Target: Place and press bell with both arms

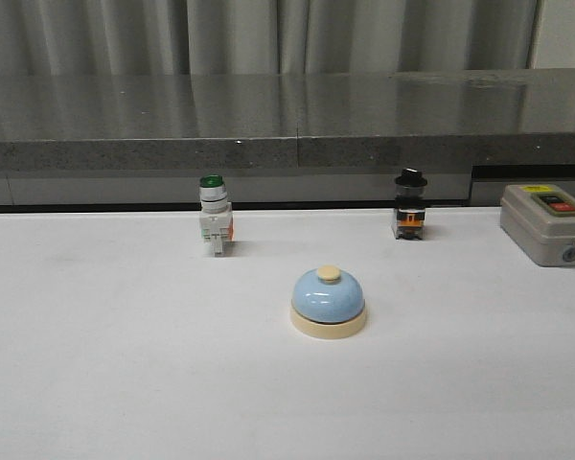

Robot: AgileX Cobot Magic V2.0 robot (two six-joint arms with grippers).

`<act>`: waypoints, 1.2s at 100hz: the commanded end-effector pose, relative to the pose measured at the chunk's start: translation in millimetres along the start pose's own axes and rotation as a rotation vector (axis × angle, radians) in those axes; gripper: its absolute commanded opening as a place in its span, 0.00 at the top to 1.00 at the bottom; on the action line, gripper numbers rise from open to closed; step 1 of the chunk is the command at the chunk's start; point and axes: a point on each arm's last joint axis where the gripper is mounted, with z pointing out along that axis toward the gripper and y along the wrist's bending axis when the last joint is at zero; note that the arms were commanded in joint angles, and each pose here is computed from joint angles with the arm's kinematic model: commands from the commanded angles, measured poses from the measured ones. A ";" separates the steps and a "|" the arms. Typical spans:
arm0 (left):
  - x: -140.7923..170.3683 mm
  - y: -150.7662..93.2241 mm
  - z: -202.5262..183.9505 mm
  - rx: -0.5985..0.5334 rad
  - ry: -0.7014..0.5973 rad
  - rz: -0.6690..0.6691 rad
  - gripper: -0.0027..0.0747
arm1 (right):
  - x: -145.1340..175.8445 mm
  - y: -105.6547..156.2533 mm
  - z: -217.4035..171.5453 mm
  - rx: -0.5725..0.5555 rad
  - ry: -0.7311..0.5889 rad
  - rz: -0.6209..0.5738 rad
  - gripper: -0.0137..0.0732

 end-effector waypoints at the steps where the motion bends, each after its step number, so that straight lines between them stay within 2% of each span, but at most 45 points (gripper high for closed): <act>1: -14.5 -1.4 -3.8 0.010 -0.100 -0.011 0.99 | -15.1 2.0 -3.2 -0.014 -0.120 -0.011 0.92; 68: -14.6 -1.3 -3.8 0.009 -0.100 -0.009 0.99 | -15.1 2.0 -3.2 -0.014 -0.120 -0.011 0.92; 83: -12.6 0.3 -5.7 -0.004 -0.139 0.024 0.99 | -15.1 2.0 -3.2 -0.014 -0.120 -0.011 0.92; 97: 5.3 1.4 -5.1 0.012 -0.227 0.026 0.99 | -15.1 2.0 -3.2 -0.014 -0.120 -0.011 0.92; 120: 52.4 8.2 0.4 0.001 -0.385 0.023 0.99 | -15.1 2.0 -3.2 -0.014 -0.120 -0.011 0.92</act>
